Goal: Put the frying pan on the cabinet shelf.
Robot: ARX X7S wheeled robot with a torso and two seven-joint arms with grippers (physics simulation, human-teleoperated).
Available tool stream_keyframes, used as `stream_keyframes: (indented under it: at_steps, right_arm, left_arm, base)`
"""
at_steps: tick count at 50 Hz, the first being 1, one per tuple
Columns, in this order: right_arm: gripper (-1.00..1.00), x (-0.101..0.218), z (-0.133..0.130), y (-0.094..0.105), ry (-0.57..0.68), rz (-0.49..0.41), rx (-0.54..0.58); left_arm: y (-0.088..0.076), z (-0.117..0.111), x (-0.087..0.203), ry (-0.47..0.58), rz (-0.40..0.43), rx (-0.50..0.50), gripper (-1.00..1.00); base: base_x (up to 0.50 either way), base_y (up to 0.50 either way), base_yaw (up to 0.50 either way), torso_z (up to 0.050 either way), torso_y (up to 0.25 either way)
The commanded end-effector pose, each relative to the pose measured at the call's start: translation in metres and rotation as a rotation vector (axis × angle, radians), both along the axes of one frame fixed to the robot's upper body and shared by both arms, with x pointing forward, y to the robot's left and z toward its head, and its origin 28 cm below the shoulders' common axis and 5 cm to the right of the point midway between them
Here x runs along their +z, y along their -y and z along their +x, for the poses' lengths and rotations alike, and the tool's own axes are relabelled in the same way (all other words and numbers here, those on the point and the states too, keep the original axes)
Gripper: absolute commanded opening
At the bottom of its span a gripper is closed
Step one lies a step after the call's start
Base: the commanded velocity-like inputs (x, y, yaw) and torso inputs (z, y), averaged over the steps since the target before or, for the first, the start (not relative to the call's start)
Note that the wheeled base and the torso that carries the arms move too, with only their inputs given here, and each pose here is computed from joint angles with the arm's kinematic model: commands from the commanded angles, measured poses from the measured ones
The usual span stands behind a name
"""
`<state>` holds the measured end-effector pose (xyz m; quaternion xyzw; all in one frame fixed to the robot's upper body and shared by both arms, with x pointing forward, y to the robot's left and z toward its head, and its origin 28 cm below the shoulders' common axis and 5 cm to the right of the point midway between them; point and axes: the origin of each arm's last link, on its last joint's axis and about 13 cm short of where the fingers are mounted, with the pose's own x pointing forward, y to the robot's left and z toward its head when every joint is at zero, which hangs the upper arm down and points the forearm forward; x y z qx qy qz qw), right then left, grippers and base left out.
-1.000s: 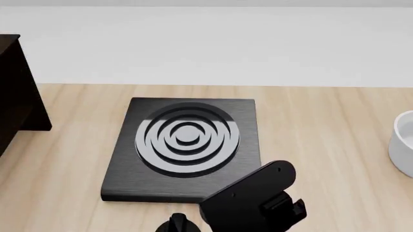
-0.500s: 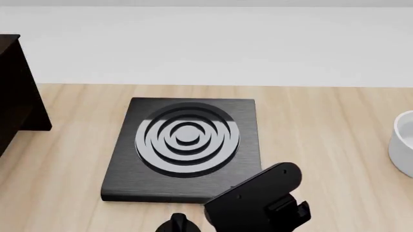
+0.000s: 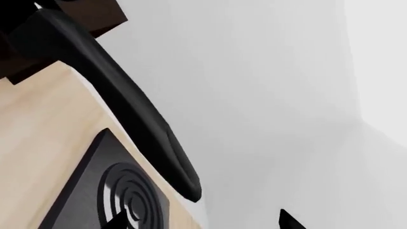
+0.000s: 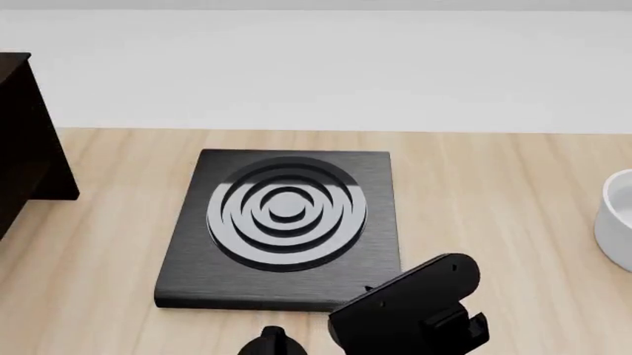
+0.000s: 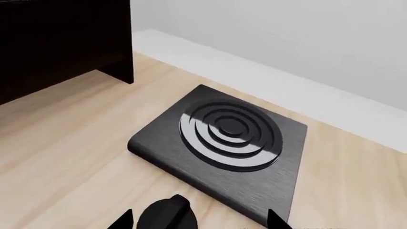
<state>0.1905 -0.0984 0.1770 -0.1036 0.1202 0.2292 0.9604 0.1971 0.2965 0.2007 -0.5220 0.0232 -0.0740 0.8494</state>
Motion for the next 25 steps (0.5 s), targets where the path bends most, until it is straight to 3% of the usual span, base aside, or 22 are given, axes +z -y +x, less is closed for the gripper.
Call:
stream_keyframes:
  at_steps: [1,11,14,16,23,25]
  right_arm:
    - [1.0,-0.001,0.0,0.002,0.005,0.008,-0.013]
    - [1.0,-0.001,0.0,0.004,0.013,0.018,-0.026]
    - [1.0,-0.003,0.0,0.005,0.014,0.024,-0.035]
    - [1.0,-0.003,0.0,0.005,0.015,0.027,-0.038]
    - [1.0,-0.003,-0.001,0.009,0.029,0.052,-0.067]
    - [1.0,-0.003,-0.002,0.009,0.033,0.054,-0.074]
  left_arm:
    - [0.01,-0.015,0.004,0.024,0.024,-0.027,1.0]
    - [0.018,-0.026,0.006,0.042,0.081,-0.049,1.0]
    - [0.022,-0.027,0.005,0.058,0.175,-0.069,1.0]
    - [0.023,-0.027,0.005,0.057,0.168,-0.067,1.0]
    - [0.032,-0.033,0.002,0.098,0.274,-0.068,1.0]
    - [0.035,-0.035,0.002,0.136,0.37,-0.05,1.0]
  base:
    - [0.0,0.0,0.0,0.0,0.0]
    - [0.0,0.0,0.0,0.0,0.0]
    - [0.0,0.0,0.0,0.0,0.0]
    - [0.0,0.0,0.0,0.0,0.0]
    - [0.0,0.0,0.0,0.0,0.0]
    - [0.0,0.0,0.0,0.0,0.0]
